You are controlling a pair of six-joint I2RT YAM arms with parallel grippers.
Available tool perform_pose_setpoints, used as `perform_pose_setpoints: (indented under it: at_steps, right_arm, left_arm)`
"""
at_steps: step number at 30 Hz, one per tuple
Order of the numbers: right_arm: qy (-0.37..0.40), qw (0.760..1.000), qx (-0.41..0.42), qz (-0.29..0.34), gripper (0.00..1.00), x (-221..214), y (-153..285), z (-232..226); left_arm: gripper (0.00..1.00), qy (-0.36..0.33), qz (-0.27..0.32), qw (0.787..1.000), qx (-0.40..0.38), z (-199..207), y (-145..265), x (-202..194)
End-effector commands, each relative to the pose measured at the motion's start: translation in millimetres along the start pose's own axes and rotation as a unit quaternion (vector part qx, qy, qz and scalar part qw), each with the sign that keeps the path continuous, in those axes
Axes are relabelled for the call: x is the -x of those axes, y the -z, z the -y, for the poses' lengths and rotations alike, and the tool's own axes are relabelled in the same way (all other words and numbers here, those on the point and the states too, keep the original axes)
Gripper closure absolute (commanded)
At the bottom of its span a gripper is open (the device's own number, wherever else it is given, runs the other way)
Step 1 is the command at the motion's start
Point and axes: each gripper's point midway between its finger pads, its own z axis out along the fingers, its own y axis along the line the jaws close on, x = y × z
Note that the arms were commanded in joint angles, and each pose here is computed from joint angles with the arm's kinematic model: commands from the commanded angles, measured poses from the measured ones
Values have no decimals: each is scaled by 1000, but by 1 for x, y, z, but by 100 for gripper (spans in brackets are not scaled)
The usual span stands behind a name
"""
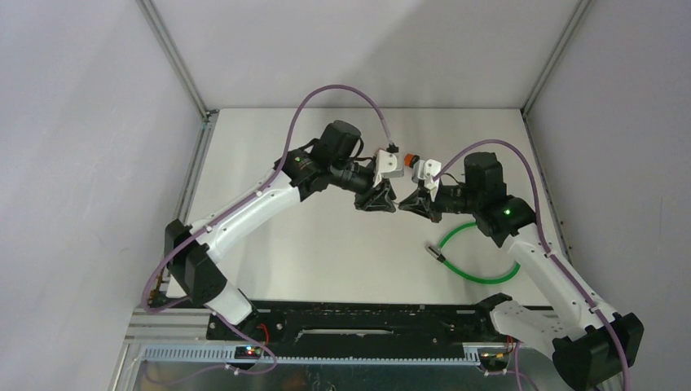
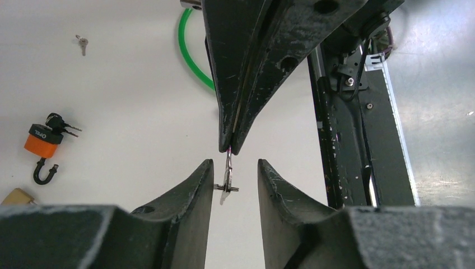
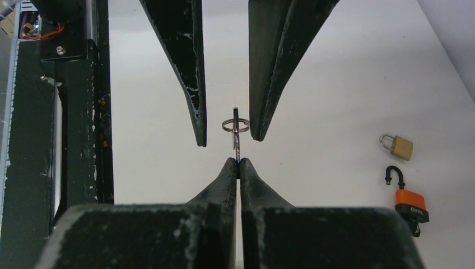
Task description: Unlock with the key
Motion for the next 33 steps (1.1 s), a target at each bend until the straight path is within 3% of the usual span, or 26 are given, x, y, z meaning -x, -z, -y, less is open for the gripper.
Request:
perform_pose_setpoints:
  at_steps: [1,13,21,31,33]
  right_arm:
    - [9,1000,3,21,100,20,5,2]
    - [7,1000,0,23,100,20,7,4]
    - [4,1000,0,24,100,20,7,5]
    - [-9,1000,-8,17,100,16,7,9]
    - [-12,1000,-10,13,90,14,8,10]
  left_arm:
    - [63,-39,13,999,8,-3,4,22]
    - [80,-34,2,999,13,-6,2,17]
    - [100,-26,4,1000,12,-8,-1,17]
    - [100,-20,15,999,23,-5,5,20]
    - [100,-19,14,999,30,-5,8,20]
